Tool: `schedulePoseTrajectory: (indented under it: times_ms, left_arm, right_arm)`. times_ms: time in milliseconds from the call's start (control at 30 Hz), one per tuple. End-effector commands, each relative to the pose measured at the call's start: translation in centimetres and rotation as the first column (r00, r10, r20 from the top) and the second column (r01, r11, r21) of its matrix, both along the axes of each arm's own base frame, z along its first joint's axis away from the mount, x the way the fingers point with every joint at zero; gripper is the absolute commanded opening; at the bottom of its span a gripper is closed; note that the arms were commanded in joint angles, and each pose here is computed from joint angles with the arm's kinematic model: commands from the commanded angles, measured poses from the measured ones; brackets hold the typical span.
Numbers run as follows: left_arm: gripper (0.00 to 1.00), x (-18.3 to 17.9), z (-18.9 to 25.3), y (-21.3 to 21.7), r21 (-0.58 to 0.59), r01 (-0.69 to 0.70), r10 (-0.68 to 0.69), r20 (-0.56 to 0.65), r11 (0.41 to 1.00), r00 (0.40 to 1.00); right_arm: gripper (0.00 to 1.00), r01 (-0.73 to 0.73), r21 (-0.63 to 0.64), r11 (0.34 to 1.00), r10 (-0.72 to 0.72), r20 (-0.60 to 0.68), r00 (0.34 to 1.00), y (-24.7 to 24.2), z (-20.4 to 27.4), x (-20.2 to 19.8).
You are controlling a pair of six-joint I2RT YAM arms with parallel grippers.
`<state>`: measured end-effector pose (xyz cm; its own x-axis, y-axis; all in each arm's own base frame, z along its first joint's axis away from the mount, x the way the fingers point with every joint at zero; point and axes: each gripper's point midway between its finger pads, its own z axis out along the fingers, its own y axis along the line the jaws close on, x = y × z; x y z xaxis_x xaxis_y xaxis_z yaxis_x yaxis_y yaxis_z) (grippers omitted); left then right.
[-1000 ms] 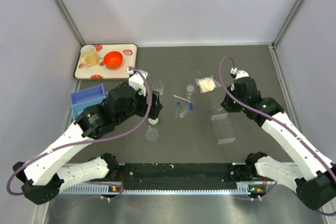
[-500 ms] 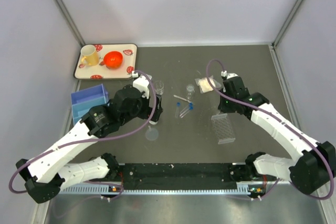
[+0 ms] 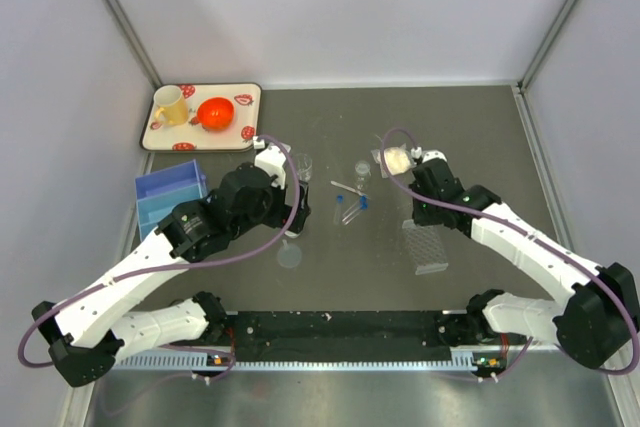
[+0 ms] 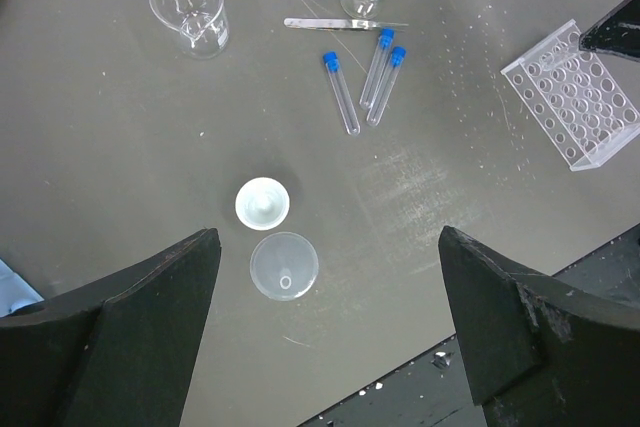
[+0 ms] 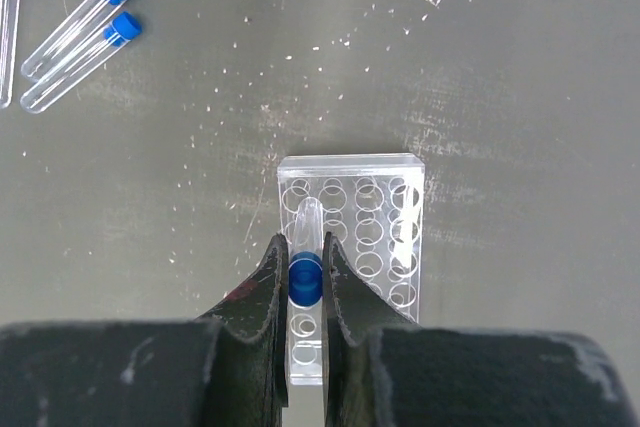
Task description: Organize the chemistry lab equipment
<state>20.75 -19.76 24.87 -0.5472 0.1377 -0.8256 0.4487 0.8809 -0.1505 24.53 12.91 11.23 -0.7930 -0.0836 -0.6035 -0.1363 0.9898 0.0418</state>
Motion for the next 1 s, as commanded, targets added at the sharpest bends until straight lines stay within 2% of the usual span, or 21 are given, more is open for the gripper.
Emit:
schedulePoseTrajectory:
  times_ms: [0,967]
  left_arm:
    - [0.95,0.4,0.6,-0.5,-0.036,-0.006,0.007,0.024,0.999,1.000]
    - [0.95,0.4,0.0,-0.7,-0.032,-0.002,0.002,0.011,0.999,1.000]
  right_arm:
    - [0.00,0.018,0.030,0.999,-0.019,0.057,0.998,0.6,0.7,0.6]
    - [0.00,0.014,0.032,0.999,-0.016,0.040,0.999,1.0,-0.7,-0.3]
